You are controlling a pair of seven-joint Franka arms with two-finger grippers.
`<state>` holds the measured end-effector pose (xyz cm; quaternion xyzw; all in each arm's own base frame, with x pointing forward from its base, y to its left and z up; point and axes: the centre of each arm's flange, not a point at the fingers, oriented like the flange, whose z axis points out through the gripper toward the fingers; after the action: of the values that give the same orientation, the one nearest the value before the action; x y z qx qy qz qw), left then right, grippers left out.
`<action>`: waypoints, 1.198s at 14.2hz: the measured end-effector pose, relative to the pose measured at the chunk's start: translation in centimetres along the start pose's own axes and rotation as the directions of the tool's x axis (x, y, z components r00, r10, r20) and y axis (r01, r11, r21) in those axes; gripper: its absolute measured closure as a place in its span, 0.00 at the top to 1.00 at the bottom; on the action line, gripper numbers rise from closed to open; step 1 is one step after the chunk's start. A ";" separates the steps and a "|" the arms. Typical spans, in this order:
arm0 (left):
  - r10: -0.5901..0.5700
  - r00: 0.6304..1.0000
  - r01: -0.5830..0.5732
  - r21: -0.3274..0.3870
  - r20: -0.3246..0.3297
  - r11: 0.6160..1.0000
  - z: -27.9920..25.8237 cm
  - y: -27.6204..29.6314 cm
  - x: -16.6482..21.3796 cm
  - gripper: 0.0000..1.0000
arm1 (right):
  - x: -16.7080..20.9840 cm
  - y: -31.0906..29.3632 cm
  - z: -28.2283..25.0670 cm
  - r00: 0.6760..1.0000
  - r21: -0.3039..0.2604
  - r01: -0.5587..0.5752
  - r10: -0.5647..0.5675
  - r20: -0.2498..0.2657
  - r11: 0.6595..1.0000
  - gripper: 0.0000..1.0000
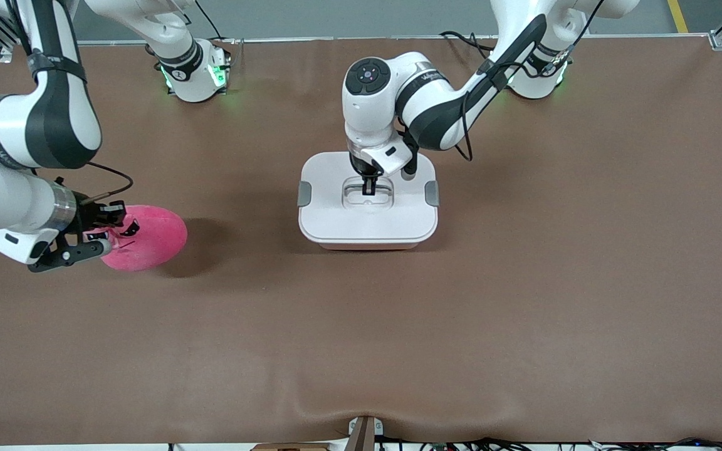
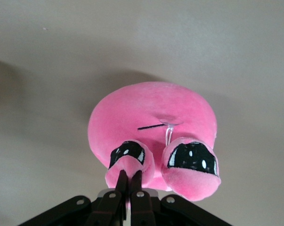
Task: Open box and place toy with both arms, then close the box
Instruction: 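Grasp the pink toy with the right gripper while the left gripper grips the handle, then lift the lid off with the left gripper while the right gripper lifts the toy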
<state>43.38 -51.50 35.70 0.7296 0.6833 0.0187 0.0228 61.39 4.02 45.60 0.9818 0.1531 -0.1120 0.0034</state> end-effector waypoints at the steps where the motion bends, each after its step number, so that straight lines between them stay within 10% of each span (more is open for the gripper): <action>1: -0.001 1.000 0.001 -0.001 0.001 1.000 -0.1 0.1 0.0 0.07 | 0.2 -0.6 -0.4 1.000 -0.005 0.021 -0.021 -0.007 1.000 0.05; 12: 0.078 0.997 -0.079 -0.065 -0.018 0.995 -6.5 1.9 2.4 0.07 | 1.5 -9.2 -6.4 0.942 -0.079 0.311 -0.318 -0.106 0.947 0.05; 17: 0.206 0.977 -0.210 -0.069 -0.057 0.975 -10.3 7.4 10.9 0.07 | -0.2 -14.4 -10.8 0.836 -0.146 0.510 -0.528 -0.149 0.848 0.05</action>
<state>50.89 -41.05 46.34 0.7951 0.6022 0.0645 0.0309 59.23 18.11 56.62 0.9080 0.4187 -0.0099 0.0078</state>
